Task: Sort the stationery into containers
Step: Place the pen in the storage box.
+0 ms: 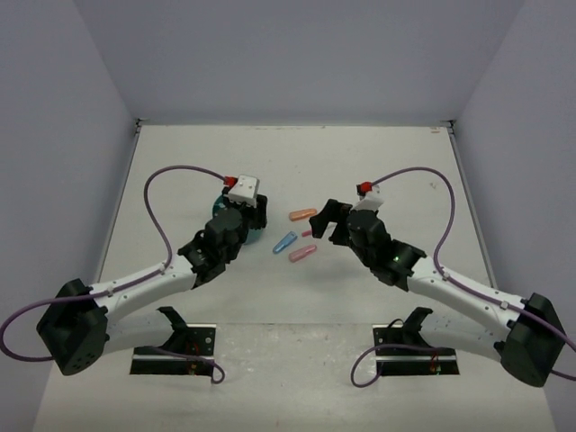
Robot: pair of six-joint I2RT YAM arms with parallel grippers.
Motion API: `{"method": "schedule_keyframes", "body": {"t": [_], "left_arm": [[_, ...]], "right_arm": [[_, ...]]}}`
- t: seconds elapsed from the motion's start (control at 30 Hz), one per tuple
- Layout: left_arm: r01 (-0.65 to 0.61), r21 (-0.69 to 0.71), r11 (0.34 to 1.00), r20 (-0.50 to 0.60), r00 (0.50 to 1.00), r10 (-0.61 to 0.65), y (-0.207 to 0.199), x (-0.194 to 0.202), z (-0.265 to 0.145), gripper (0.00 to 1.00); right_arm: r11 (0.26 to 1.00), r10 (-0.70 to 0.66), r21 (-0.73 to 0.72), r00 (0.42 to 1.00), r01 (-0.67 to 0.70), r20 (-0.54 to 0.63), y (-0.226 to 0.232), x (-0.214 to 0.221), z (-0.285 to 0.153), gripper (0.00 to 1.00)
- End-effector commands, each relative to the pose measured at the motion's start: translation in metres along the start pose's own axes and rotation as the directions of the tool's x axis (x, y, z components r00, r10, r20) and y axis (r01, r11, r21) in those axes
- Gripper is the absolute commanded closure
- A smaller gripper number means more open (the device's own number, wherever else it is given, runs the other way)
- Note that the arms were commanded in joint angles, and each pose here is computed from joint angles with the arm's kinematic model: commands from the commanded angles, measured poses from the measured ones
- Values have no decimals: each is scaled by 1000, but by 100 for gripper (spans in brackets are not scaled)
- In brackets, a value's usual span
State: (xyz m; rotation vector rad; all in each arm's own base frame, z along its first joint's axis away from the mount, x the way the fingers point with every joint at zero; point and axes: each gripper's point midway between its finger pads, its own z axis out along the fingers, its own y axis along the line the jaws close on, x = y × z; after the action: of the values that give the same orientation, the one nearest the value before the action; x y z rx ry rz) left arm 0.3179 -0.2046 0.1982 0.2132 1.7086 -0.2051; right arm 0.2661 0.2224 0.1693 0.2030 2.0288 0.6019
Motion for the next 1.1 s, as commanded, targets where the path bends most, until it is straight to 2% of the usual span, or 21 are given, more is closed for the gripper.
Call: {"method": "schedule_keyframes", "body": {"t": [0.0,0.07,0.13,0.2,0.27,0.43,0.7,0.93,1.07], "left_arm": [[137,75,988,79,987,-143,-11,-55,-17,34],[188,110,976,69,978,-196,-14,-69,-28,25],[222,132,966,49,972,-230,-16,-77,-36,19],[231,151,961,23,971,-237,-16,-81,-46,17],[241,176,955,-3,970,-244,-18,-80,-55,17],[270,224,936,-40,963,-268,-18,-80,-77,16],[279,268,922,-80,960,-268,-18,-75,-96,15],[289,277,917,-96,957,-272,-19,-68,-99,15],[293,275,916,-105,956,-274,-20,-64,-99,15]], "right_arm": [[966,205,179,975,-186,-91,-15,15,16,1],[940,257,262,958,-217,-130,-12,21,29,2],[899,322,354,938,-260,-130,-16,28,39,10],[836,367,482,920,-261,-137,-27,39,45,26],[752,452,570,888,-330,-82,-31,42,50,35],[653,544,641,839,-404,-25,-34,48,68,46],[575,588,729,807,-371,-53,-46,69,106,50],[467,619,813,785,-347,-20,-75,92,112,55],[440,615,837,789,-324,-18,-87,96,110,55]]}}
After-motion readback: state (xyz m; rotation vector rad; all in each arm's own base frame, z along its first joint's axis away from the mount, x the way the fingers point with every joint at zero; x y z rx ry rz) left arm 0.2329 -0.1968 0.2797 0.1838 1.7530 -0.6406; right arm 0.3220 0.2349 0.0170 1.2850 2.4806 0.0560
